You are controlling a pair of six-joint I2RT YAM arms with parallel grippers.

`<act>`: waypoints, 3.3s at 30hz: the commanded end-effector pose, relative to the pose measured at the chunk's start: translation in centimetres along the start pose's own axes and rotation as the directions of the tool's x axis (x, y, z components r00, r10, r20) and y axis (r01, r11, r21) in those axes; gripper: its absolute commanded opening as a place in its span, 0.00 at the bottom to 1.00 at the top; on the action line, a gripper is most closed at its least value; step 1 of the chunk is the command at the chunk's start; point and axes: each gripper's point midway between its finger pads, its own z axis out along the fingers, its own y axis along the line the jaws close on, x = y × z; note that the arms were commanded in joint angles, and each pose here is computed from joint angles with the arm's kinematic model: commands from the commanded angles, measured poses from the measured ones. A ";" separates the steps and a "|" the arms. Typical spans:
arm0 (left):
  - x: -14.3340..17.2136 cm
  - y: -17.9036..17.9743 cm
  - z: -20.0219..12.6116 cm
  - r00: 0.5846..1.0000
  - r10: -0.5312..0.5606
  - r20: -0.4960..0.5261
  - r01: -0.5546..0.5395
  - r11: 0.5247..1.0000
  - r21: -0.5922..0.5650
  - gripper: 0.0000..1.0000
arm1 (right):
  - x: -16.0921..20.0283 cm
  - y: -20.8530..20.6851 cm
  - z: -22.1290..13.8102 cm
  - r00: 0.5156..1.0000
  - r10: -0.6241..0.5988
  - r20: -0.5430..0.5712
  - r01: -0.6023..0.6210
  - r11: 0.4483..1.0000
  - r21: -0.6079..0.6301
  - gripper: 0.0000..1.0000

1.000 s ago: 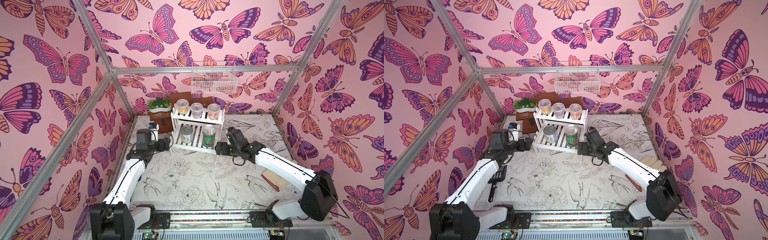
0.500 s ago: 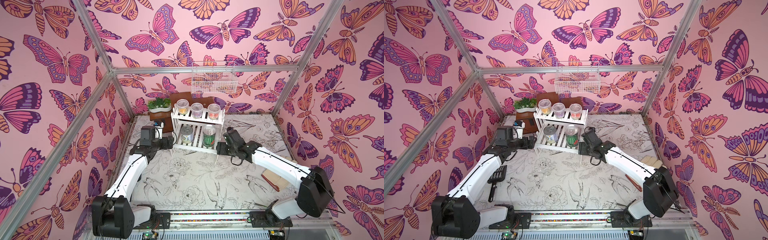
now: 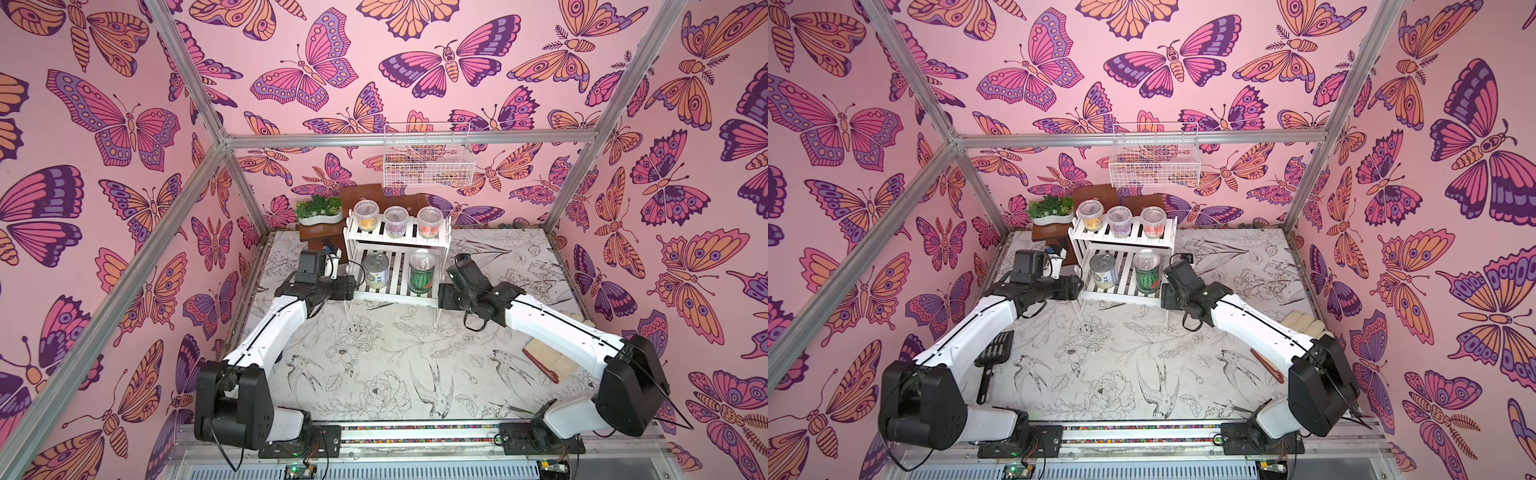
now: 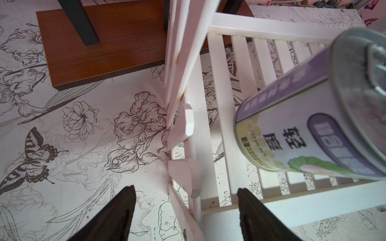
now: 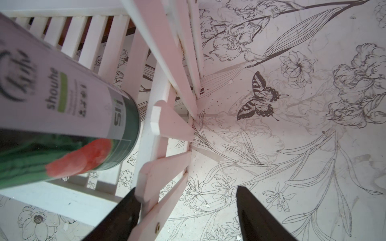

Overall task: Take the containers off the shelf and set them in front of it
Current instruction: 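Adjust the shelf at the center of the board, then pick up a container from the shelf.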

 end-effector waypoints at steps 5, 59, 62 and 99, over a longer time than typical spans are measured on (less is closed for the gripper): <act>0.7 -1.4 -0.4 1.000 -0.011 -0.019 0.012 0.999 0.041 0.68 | -0.8 -3.4 -1.0 1.000 -0.018 0.023 0.015 0.994 0.106 0.73; -2.3 -6.4 -9.6 0.985 -0.069 0.160 0.044 0.987 0.155 1.00 | -15.9 4.6 -13.2 0.828 -0.329 0.455 0.464 0.857 -0.223 0.99; -2.3 -6.2 -9.8 0.981 -0.078 0.175 0.051 0.987 0.154 1.00 | -17.1 5.1 -12.6 0.811 -0.328 0.484 0.470 0.859 -0.204 0.99; -1.5 -5.0 -8.3 0.983 -0.104 0.149 0.082 0.986 0.142 1.00 | -22.9 5.8 -5.5 0.800 -0.287 0.526 0.420 0.895 -0.151 0.73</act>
